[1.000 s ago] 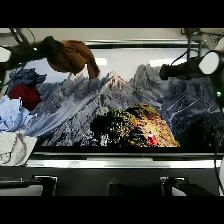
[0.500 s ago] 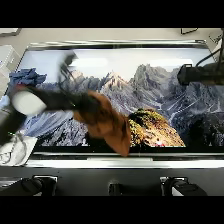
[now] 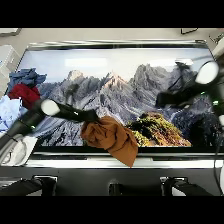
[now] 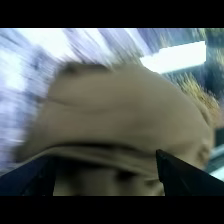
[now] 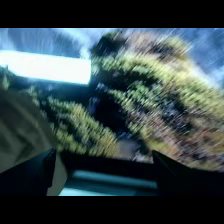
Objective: Fold the clothes and pants, and hang the long-sleeved shirts on hangers.
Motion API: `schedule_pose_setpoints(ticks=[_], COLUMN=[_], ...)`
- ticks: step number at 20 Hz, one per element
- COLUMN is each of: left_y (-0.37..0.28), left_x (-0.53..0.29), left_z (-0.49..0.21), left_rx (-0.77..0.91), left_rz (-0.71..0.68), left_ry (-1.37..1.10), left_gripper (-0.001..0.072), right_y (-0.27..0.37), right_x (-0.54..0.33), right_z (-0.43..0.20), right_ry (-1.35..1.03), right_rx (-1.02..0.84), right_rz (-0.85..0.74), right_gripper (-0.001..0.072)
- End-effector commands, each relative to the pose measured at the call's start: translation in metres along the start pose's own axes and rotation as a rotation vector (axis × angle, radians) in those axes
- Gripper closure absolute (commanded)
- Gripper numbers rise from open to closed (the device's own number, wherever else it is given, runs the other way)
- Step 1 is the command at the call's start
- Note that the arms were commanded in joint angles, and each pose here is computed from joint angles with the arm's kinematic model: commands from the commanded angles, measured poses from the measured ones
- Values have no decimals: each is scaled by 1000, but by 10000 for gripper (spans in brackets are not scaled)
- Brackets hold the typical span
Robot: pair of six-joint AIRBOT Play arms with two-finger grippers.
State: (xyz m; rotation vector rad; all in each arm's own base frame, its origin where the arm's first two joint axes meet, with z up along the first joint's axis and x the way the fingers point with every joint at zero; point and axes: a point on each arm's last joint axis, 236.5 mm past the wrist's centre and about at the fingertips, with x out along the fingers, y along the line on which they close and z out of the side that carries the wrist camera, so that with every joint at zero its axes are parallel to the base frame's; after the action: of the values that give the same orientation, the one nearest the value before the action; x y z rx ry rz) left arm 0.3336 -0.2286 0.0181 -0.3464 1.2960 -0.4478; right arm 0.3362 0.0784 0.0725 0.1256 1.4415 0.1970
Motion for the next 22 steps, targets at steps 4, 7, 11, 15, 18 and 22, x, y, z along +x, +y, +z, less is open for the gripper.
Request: schedule_pose_setpoints(ticks=[4, 7, 11, 15, 18, 22], left_y=[125, 109, 85, 74, 75, 72], left_x=[-43, 3, 50, 75, 78, 74], left_z=[-48, -77, -88, -82, -74, -72], left_rx=[-237, -342, -388, -385, -387, -361], left_rz=[56, -96, -209, -215, -201, -207], left_ry=[223, 222, 154, 115, 75, 61], left_gripper=[10, 10, 11, 13, 538, 685], right_y=[17, 18, 39, 48, 48, 53], right_x=[106, 129, 133, 137, 140, 152], right_z=[-129, -163, -174, -171, -167, -155], right_ry=[450, 525, 551, 525, 506, 440], right_rx=[62, 110, 154, 180, 191, 211], right_rz=[188, 212, 310, 352, 352, 338], right_gripper=[2, 2, 1, 1, 2, 13])
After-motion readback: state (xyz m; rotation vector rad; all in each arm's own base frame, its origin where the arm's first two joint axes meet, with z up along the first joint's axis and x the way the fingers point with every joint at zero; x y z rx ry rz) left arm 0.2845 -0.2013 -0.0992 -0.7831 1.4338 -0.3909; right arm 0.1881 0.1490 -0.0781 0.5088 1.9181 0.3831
